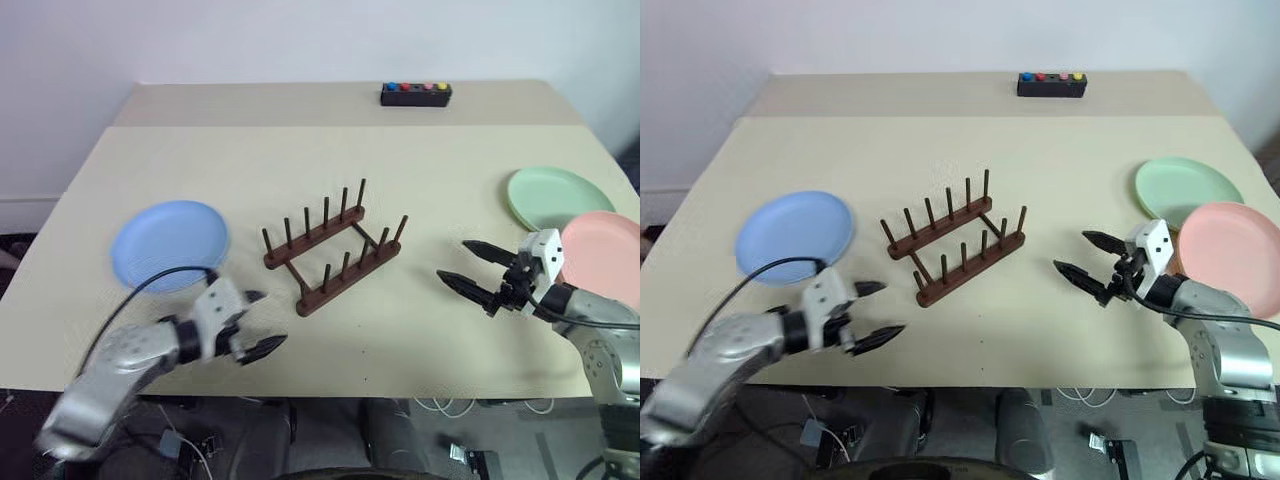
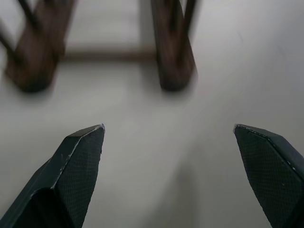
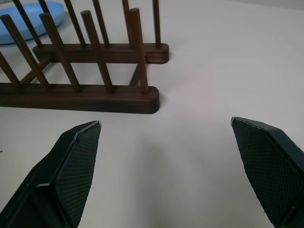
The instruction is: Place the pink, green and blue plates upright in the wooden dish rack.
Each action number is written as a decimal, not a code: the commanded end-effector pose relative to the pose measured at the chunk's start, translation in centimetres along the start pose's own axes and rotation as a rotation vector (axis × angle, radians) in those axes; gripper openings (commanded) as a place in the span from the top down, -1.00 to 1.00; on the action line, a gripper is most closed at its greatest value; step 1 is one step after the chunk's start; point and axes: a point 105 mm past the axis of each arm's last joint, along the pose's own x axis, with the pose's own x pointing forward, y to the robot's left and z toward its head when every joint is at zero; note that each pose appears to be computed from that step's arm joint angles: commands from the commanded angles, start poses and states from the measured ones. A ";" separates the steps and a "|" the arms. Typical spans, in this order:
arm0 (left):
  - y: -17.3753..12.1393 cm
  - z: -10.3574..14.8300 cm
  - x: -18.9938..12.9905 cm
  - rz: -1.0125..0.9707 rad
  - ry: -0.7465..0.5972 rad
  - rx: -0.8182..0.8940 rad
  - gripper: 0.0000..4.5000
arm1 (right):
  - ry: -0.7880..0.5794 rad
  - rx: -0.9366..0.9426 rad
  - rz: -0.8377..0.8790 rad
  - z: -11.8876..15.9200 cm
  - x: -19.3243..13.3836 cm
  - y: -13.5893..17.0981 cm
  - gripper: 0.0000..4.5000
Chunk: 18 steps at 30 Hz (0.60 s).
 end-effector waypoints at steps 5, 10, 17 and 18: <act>0.3 -0.6 3.5 0.013 0.005 -0.011 -1.00 | -0.024 -0.041 -0.034 1.0 -1.0 1.2 -0.98; 0.2 -0.7 4.3 0.002 -0.005 -0.015 -0.20 | -0.024 -0.041 -0.047 1.3 -1.7 1.8 -1.00; 0.2 -0.5 4.7 -0.057 -0.011 0.045 0.66 | 0.047 -0.017 0.009 0.4 -2.3 3.9 -1.00; 0.3 -0.4 4.7 -0.067 -0.014 0.058 0.66 | 0.056 -0.014 0.015 0.3 -2.4 4.1 -1.00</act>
